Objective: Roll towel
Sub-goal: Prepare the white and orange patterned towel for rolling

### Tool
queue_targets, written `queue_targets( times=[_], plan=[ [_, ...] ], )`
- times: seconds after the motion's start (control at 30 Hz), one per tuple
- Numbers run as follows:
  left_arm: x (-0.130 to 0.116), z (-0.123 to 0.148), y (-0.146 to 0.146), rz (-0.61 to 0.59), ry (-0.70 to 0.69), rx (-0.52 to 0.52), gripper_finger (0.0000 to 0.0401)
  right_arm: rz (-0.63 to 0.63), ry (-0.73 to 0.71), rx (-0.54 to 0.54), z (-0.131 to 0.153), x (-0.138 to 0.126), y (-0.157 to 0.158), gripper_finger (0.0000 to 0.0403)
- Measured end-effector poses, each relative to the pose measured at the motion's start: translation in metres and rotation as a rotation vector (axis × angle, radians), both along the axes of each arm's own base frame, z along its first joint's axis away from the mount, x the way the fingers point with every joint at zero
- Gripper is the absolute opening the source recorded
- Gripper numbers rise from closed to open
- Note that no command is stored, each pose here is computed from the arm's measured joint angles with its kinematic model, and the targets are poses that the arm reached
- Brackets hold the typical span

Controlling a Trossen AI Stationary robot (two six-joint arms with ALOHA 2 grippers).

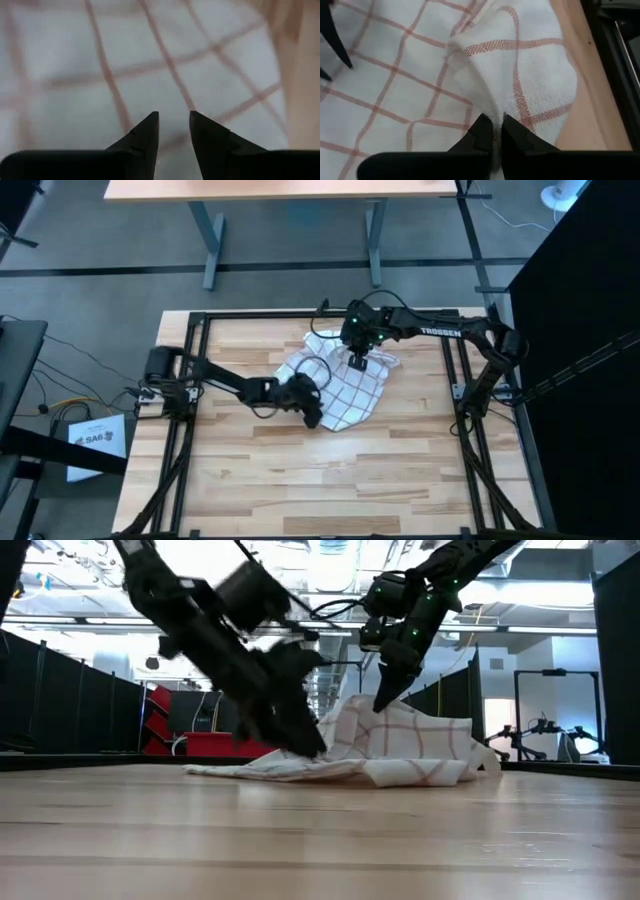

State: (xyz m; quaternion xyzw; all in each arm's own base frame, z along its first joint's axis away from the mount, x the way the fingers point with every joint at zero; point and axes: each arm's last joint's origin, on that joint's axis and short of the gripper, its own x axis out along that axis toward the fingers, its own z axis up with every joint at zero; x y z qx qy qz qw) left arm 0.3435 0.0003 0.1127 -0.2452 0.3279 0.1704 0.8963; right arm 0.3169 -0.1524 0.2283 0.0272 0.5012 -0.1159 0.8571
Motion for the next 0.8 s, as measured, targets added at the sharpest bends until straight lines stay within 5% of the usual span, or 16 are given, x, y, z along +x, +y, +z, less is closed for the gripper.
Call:
queue_targets(
  times=[0.13, 0.33, 0.8],
  plan=[
    [0.011, -0.012, -0.017, -0.087, 0.028, -0.074, 0.0095, -0.007, 0.003, 0.001, 0.000, -0.002, -0.003, 0.0005],
    [-0.004, -0.016, -0.058, -0.200, 0.183, -0.105, 0.0095, -0.003, 0.016, 0.005, -0.001, -0.002, -0.002, 0.0005],
    [-0.030, -0.013, -0.119, -0.245, 0.267, -0.150, 0.0095, -0.036, 0.027, -0.006, -0.001, -0.012, -0.020, 0.0014]
  ],
)
